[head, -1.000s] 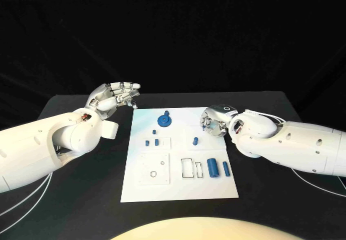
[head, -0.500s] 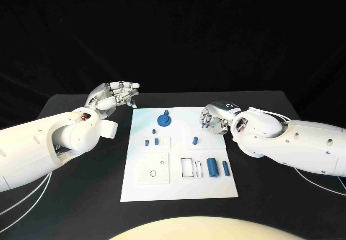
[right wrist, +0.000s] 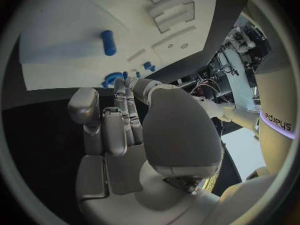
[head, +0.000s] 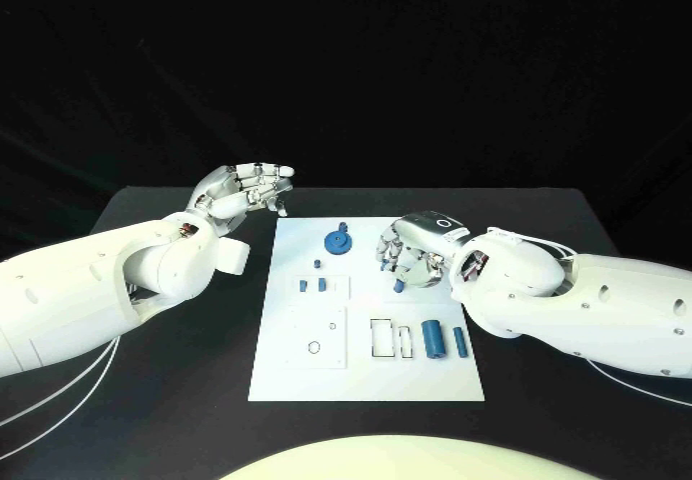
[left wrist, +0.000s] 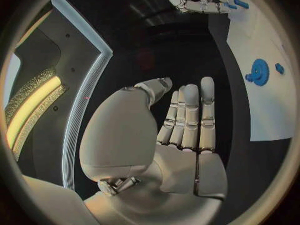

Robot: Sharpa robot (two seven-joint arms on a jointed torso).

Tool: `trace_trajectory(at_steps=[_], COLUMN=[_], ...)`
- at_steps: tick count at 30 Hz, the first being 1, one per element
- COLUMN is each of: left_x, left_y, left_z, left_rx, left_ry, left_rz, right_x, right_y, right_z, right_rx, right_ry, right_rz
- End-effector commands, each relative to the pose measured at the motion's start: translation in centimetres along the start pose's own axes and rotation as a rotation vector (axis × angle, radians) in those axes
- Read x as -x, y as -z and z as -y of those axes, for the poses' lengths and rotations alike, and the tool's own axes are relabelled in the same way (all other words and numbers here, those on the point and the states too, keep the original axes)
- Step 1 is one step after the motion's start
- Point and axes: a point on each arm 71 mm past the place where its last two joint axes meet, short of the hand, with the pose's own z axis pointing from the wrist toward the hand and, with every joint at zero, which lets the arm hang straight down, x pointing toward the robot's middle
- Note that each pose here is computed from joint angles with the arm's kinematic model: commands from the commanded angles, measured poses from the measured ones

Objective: Assemble the parts on the task board

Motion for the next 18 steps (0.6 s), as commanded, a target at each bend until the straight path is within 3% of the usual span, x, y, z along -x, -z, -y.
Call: trace_trajectory(at_steps=[1, 7, 18], left_x=[-0.07, 0.03, -0.48], left_y=[-0.18, -0.43, -0.71], left_z=[0.03, -0.11, -0.22], left_rx=[-0.008, -0.008, -0.006], left_ry=[-0.005, -0.009, -0.01], left_rz=[-0.003, 0.001, -0.014], right_x=[-0.3, -1.2, -3.6], right_y=[-0.3, -1.1, -1.6], right_z=[-2.0, -4.6, -6.8], right_rx=[0.06, 0.126, 0.173], right_ry=[-0.003, -0.02, -0.025], right_rz=[0.0, -0.017, -0.052])
